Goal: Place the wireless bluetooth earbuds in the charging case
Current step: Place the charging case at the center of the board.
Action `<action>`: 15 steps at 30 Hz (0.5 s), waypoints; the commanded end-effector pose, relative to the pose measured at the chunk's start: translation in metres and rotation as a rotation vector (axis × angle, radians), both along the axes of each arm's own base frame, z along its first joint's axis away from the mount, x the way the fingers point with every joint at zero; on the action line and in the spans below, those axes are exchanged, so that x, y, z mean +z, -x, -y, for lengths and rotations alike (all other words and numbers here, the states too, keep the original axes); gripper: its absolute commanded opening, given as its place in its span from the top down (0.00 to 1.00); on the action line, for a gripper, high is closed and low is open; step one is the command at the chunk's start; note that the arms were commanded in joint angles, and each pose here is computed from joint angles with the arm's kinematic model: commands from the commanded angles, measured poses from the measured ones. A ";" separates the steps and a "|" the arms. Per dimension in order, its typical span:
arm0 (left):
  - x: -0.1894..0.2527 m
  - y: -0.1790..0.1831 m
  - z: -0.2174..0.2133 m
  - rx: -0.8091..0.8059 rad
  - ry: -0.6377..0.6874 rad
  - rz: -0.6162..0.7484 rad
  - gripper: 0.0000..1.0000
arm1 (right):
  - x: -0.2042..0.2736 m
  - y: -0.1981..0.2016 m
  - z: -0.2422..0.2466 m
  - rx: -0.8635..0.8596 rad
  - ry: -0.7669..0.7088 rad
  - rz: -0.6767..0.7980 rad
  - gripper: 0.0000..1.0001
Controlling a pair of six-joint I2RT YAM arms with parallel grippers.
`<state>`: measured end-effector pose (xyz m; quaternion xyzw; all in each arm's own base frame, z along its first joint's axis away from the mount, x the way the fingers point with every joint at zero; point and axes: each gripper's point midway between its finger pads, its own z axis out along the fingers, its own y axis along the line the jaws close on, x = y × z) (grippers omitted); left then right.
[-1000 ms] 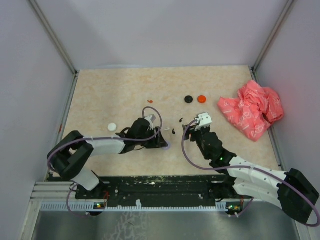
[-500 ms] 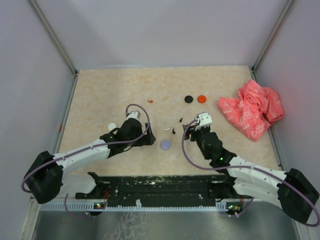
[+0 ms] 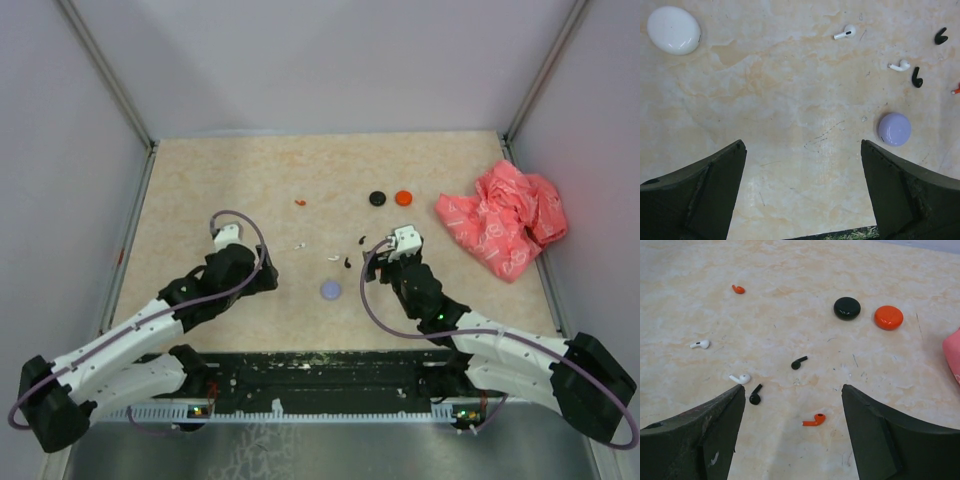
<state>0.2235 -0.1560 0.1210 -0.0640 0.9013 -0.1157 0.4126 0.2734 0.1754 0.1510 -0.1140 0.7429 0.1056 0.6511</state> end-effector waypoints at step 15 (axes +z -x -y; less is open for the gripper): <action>0.008 -0.014 -0.050 0.128 -0.070 0.012 0.00 | 0.014 -0.009 0.009 -0.088 -0.078 0.027 0.09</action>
